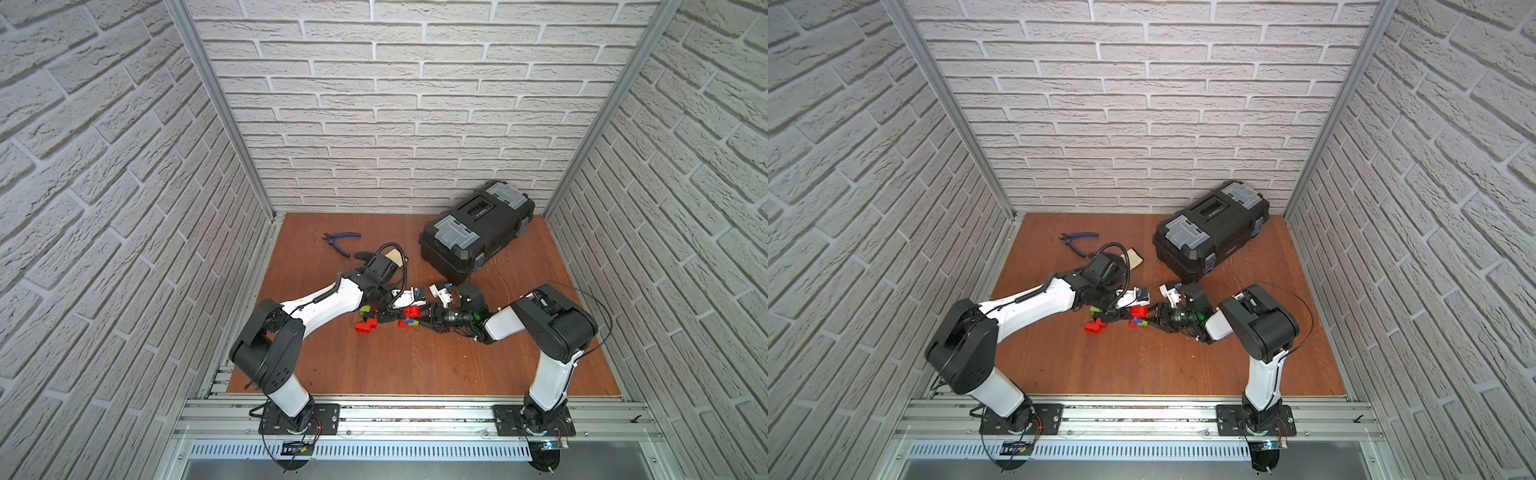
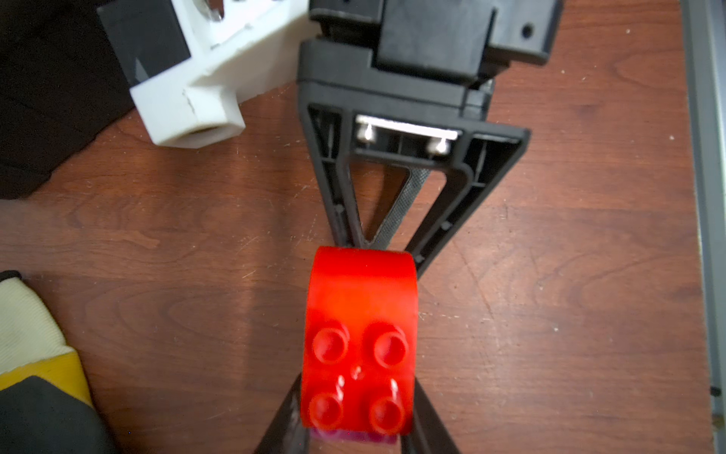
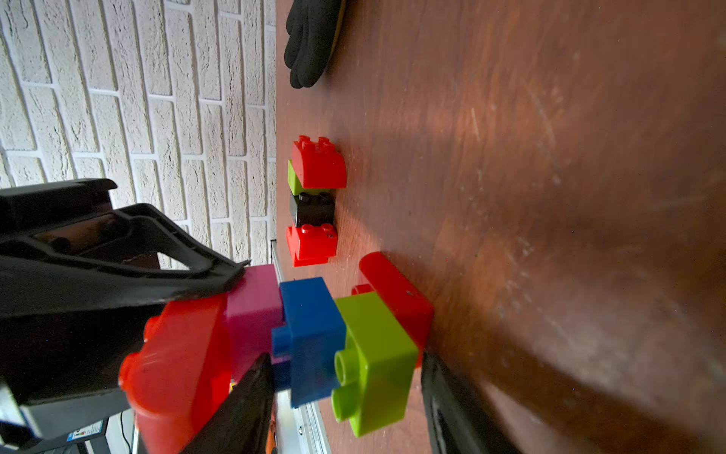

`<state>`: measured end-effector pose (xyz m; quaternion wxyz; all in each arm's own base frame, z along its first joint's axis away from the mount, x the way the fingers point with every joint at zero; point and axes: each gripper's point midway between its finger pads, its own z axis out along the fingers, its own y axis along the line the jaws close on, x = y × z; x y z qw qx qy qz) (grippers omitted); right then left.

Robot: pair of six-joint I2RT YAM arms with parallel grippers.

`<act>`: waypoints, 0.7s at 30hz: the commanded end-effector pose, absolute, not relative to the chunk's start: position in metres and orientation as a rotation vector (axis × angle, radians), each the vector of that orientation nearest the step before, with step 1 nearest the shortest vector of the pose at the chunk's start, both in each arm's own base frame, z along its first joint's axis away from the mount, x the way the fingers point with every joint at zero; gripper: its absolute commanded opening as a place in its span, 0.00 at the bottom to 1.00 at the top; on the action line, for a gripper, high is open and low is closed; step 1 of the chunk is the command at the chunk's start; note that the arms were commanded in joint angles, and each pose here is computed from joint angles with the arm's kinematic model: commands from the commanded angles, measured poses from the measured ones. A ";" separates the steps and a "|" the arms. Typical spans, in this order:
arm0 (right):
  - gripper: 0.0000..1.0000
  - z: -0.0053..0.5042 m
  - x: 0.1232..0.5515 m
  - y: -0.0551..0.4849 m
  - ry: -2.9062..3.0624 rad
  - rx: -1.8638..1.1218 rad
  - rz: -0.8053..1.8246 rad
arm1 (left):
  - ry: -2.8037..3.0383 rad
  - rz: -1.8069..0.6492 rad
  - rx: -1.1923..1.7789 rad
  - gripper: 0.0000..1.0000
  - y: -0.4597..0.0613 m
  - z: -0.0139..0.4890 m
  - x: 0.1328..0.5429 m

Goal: Assemble the letter s with lego
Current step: Assemble the lego brick with the lego brick.

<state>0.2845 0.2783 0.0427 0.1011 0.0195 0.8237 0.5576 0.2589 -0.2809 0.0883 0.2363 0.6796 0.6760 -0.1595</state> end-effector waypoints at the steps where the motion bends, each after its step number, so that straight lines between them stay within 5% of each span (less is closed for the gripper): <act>1: 0.61 0.050 0.274 0.284 2.410 -0.029 1.694 | 1.881 -0.411 1.938 0.30 -0.278 0.066 0.250; 21: 0.64 0.059 0.274 0.284 2.344 -0.047 1.761 | 1.849 -0.437 1.887 0.37 -0.281 0.081 0.252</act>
